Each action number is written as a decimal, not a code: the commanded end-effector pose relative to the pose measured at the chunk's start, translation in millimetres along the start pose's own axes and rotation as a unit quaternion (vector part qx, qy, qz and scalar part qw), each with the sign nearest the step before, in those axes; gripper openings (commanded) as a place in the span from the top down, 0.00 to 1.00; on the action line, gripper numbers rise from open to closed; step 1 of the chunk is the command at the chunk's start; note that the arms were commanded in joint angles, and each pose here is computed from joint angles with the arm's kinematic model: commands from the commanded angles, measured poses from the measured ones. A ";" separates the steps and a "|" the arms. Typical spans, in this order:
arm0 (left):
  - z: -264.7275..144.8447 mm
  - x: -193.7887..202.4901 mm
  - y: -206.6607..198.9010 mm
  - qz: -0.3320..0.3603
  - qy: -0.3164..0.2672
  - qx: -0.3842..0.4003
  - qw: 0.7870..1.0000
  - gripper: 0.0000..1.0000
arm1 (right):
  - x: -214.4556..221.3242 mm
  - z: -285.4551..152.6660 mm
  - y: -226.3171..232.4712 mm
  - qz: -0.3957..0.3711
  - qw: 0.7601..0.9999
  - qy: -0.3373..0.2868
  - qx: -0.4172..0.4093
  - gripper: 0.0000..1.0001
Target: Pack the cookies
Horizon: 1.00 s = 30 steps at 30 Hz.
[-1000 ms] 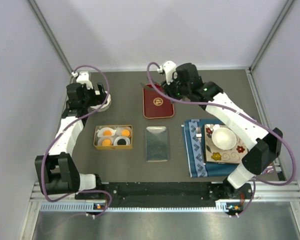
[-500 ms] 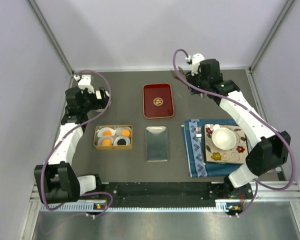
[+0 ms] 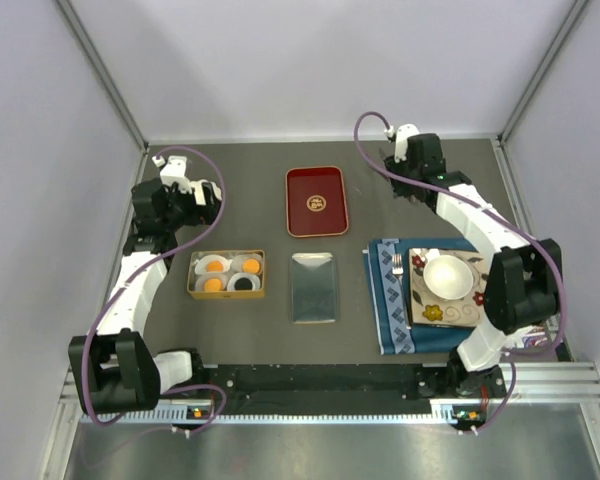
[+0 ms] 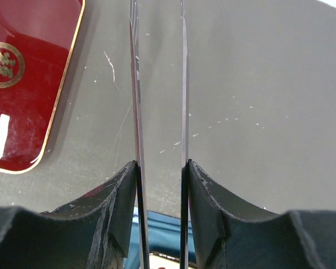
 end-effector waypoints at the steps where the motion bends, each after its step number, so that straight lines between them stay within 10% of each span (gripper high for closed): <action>1: -4.8 -14.0 -3.5 0.021 -0.034 0.013 0.999 0.01 | -3.9 25.5 1.9 -0.006 1.000 -0.024 -0.009 0.60; 30: -0.6 -3.3 -6.4 0.045 -0.013 0.036 0.998 0.01 | 65.7 108.3 14.8 -0.032 0.992 0.119 -0.026 0.58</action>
Point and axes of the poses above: each gripper's point midway between its finger pads, its own z axis out along the fingers, its own y axis along the line the jaws close on, x = y × z, the point moved 4 cm from there along -z, back along the fingers, and after that the axes turned 1 degree about -z, right-handed, at the moved point
